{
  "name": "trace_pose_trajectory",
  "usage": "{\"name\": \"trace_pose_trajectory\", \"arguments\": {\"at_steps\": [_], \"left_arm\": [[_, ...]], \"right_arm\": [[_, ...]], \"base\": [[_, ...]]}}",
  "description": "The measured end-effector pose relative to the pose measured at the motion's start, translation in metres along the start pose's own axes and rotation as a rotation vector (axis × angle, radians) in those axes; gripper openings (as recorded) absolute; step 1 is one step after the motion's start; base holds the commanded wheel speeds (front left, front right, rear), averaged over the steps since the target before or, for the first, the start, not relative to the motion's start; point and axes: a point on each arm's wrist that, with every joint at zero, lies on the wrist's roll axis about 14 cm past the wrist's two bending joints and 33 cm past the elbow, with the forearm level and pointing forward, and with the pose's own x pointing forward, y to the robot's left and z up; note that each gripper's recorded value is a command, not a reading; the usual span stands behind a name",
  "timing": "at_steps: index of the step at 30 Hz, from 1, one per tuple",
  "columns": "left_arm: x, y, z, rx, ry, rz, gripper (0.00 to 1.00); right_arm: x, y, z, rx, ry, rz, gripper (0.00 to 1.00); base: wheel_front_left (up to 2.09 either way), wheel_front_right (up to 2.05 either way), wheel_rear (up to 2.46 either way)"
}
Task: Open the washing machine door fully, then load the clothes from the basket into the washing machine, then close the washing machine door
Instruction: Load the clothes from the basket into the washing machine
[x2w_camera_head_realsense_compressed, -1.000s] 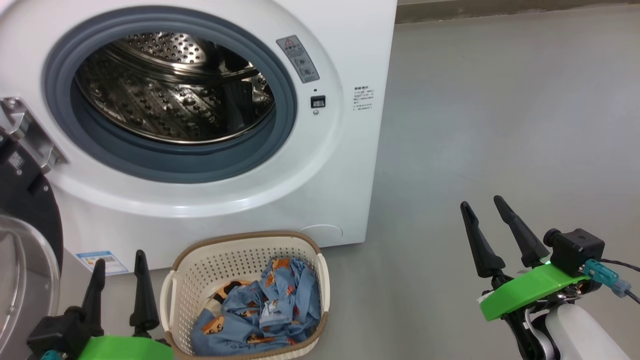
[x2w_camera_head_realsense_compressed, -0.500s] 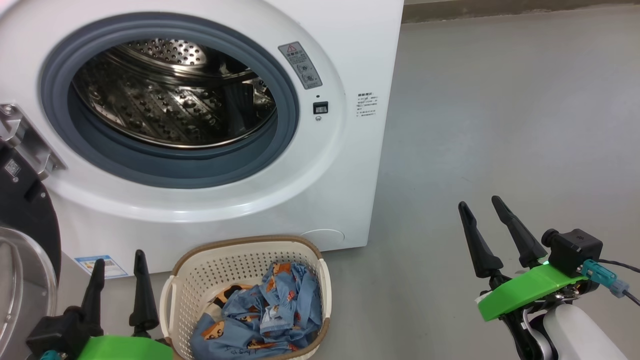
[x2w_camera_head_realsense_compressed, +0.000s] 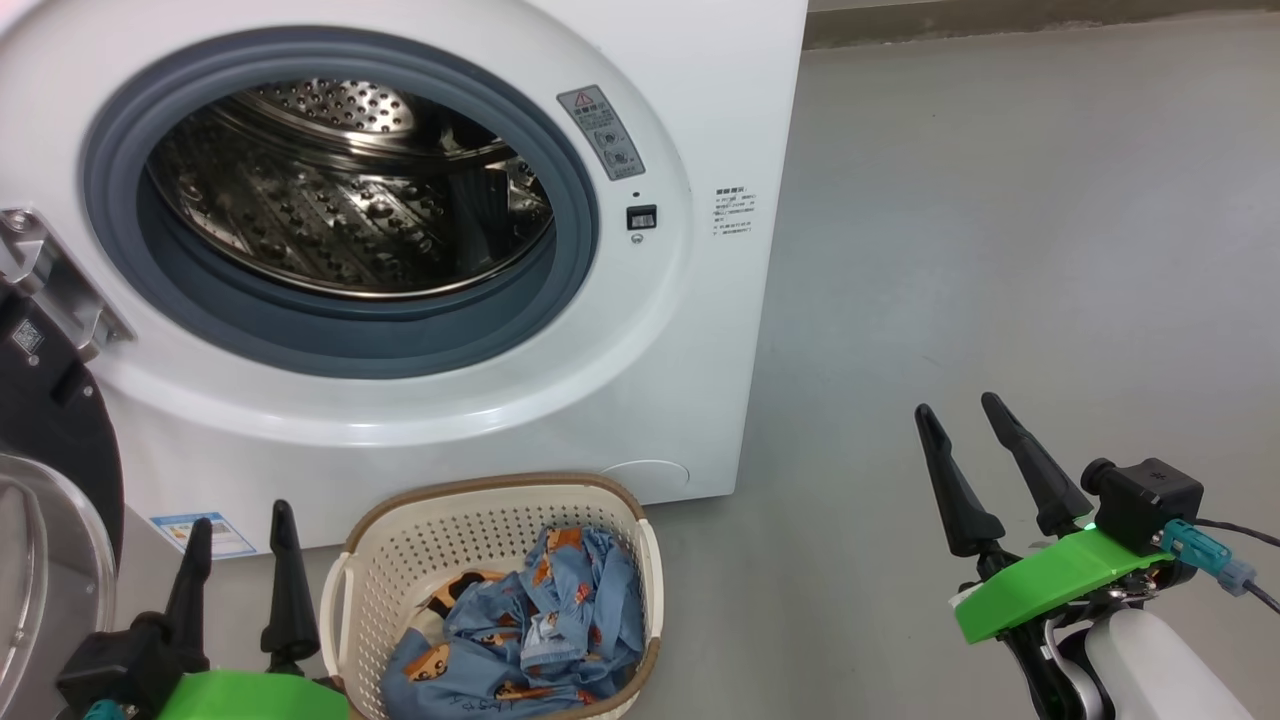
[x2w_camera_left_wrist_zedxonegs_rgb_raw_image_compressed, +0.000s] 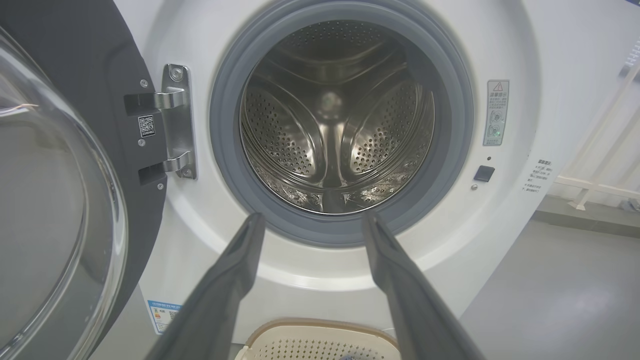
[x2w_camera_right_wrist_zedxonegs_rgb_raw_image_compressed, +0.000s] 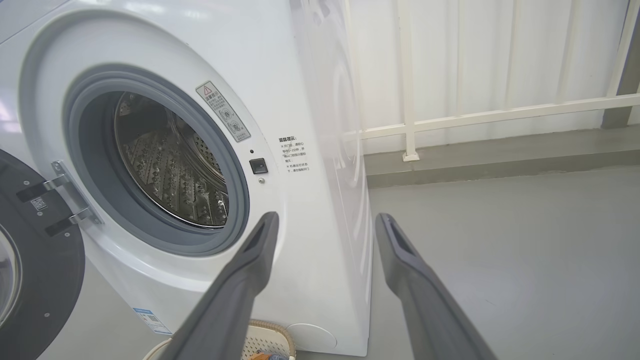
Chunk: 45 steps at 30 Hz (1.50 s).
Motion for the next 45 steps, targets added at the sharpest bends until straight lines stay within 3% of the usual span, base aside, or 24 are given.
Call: {"name": "trace_pose_trajectory", "arguments": {"at_steps": [25, 45], "left_arm": [[0.004, -0.009, -0.027, -0.001, 0.081, -0.034, 1.0], [0.051, -0.02, -0.117, -0.012, 0.327, -0.074, 1.0]], "right_arm": [[0.001, -0.004, -0.014, 0.004, 0.04, -0.003, 1.0], [0.018, -0.043, -0.053, 0.039, 0.124, -0.111, 1.0]], "base": [[0.0, 0.0, 0.0], [0.0, 0.0, 0.0]]}}
